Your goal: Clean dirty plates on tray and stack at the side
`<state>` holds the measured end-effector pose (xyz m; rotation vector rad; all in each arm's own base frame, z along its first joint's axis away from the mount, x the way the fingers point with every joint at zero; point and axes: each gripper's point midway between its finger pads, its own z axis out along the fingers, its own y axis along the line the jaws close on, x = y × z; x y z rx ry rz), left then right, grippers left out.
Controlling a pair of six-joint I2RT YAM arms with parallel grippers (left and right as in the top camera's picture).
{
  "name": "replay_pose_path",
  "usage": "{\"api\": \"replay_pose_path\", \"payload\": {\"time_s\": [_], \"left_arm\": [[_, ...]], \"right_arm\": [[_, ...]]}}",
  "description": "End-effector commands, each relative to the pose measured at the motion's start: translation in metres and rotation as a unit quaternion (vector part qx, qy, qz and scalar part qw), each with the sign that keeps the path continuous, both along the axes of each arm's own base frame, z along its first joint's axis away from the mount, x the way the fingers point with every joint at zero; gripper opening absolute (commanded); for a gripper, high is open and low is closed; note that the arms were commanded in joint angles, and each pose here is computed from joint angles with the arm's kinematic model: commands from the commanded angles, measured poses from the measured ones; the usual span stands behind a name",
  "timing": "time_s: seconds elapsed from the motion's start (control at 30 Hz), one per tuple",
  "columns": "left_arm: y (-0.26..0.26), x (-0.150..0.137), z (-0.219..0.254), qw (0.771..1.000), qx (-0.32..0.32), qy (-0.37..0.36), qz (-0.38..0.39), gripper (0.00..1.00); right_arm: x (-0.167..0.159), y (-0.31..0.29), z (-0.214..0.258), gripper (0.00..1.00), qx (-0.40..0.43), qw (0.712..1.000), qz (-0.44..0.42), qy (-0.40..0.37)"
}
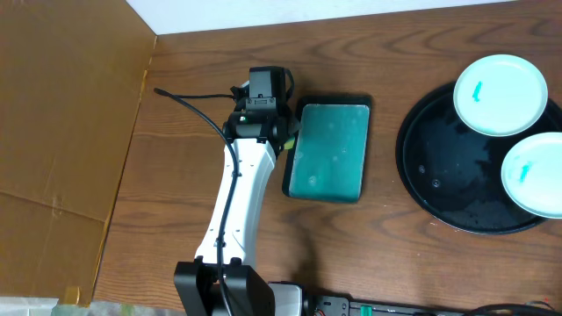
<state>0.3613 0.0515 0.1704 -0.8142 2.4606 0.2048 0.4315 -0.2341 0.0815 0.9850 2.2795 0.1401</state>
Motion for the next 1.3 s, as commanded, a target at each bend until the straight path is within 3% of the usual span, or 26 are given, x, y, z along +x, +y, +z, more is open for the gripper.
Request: {"api": "replay_pose_path", "payload": {"time_s": [0.0,0.07,0.2,0.23,0.53,0.63,0.9,1.17,1.27], "left_arm": [[0.004,0.000,0.004,1.000,0.006,-0.005,0.005,0.07],[0.004,0.000,0.004,1.000,0.006,-0.005,0.005,0.07],[0.004,0.000,0.004,1.000,0.006,-0.005,0.005,0.07],[0.004,0.000,0.004,1.000,0.006,-0.005,0.005,0.07],[0.004,0.001,0.005,1.000,0.006,-0.009,0.005,0.07],[0.004,0.001,0.005,1.000,0.005,-0.009,0.004,0.07],[-0.003,0.002,0.003,1.000,-0.014,-0.009,-0.006,0.08],[-0.003,0.002,0.003,1.000,-0.014,-0.009,-0.006,0.07],[-0.003,0.002,0.003,1.000,-0.014,-0.009,-0.006,0.07]], "right_arm": [[-0.006,-0.012,-0.031,0.01,0.012,0.999,-0.029,0.021],[-0.005,-0.013,-0.039,0.13,0.015,0.999,-0.029,0.026],[-0.003,-0.013,-0.029,0.52,-0.005,1.000,-0.006,0.020],[-0.003,-0.012,-0.022,0.54,-0.010,1.000,-0.002,0.015],[0.015,0.038,0.082,0.62,0.002,0.990,0.093,-0.108],[0.023,0.071,0.096,0.62,0.016,0.983,0.136,-0.124],[0.021,0.174,0.044,0.62,0.077,0.974,0.211,-0.018],[0.022,0.216,-0.011,0.61,0.020,0.978,0.193,0.080],[0.029,0.220,-0.021,0.59,-0.006,0.979,0.188,0.082]]}}
